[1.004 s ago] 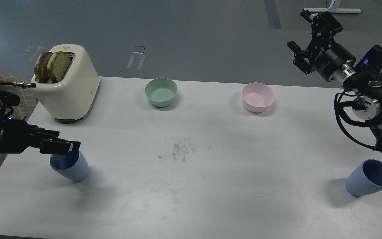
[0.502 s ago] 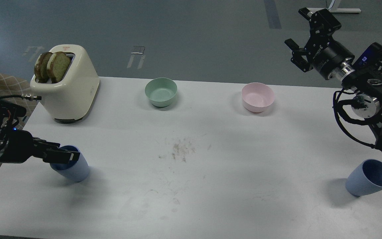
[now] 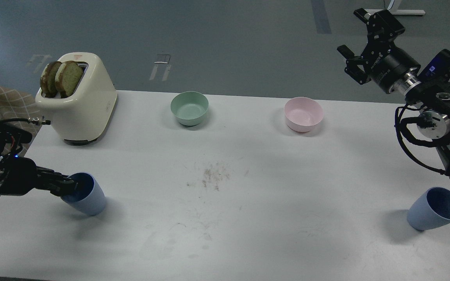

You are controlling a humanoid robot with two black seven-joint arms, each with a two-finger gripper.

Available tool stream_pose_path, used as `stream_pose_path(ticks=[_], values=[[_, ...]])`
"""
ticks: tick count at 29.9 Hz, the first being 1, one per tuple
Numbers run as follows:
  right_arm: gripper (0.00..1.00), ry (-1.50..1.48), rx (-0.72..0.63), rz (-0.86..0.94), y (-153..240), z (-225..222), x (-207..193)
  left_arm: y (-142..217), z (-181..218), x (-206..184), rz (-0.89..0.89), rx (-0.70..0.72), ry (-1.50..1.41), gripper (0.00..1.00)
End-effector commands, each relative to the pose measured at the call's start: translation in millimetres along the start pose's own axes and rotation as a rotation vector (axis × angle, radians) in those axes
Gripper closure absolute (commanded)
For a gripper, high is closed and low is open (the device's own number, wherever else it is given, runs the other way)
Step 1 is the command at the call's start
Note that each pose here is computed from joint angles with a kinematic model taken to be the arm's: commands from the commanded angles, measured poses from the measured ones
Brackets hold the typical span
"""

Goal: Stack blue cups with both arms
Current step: 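Grasp the blue cup with the left gripper, then carry the blue cup with the left gripper to the table center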

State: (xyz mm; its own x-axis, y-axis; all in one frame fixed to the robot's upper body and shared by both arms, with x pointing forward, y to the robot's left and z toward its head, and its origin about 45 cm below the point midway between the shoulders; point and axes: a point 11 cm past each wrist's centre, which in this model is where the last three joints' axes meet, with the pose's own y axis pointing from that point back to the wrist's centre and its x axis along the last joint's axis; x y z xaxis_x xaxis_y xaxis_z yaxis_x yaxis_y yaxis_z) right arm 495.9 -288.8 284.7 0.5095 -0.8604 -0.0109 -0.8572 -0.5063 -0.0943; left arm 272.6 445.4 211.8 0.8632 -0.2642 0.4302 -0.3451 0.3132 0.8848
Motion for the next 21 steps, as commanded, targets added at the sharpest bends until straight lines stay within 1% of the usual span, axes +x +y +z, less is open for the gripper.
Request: stream_pose_path(ticks=[1, 5, 8, 11, 13, 15, 17, 19, 21], values=[[0.0, 0.0, 0.002, 0.001, 0.0, -0.8, 0.5, 2.2, 1.5, 1.4, 0.003, 0.0, -0.01, 1.0], [0.0, -0.001, 0.007, -0.011, -1.8, -2.5, -3.1, 4.5, 5.7, 6.6, 0.014, -0.007, -0.026, 1.0], [0.0, 0.02, 0.028, -0.012, -1.5, -18.3, 3.3, 5.7, 20.9, 18.7, 0.038, -0.042, -0.065, 1.0], [0.0, 0.047, 0.061, -0.022, -7.3, -40.8, 5.7, 12.7, 38.7, 41.5, 0.084, -0.072, -0.126, 1.0], [0.0, 0.082, 0.108, -0.036, -13.7, -71.6, 7.8, 14.2, 64.9, 59.4, 0.118, -0.129, -0.194, 1.0], [0.0, 0.1, 0.133, -0.047, -17.7, -88.6, 6.9, 18.1, 75.9, 70.6, 0.142, -0.147, -0.23, 1.0], [0.0, 0.125, 0.17, -0.064, -24.5, -112.2, 3.4, 18.2, 99.3, 94.9, 0.187, -0.191, -0.3, 1.0], [0.0, 0.156, 0.217, -0.085, -34.5, -141.9, -3.5, 6.0, 141.4, 129.1, 0.241, -0.269, -0.396, 1.0], [0.0, 0.193, 0.239, -0.109, -42.1, -163.2, -10.9, 2.9, 167.6, 151.1, 0.28, -0.302, -0.456, 1.0]])
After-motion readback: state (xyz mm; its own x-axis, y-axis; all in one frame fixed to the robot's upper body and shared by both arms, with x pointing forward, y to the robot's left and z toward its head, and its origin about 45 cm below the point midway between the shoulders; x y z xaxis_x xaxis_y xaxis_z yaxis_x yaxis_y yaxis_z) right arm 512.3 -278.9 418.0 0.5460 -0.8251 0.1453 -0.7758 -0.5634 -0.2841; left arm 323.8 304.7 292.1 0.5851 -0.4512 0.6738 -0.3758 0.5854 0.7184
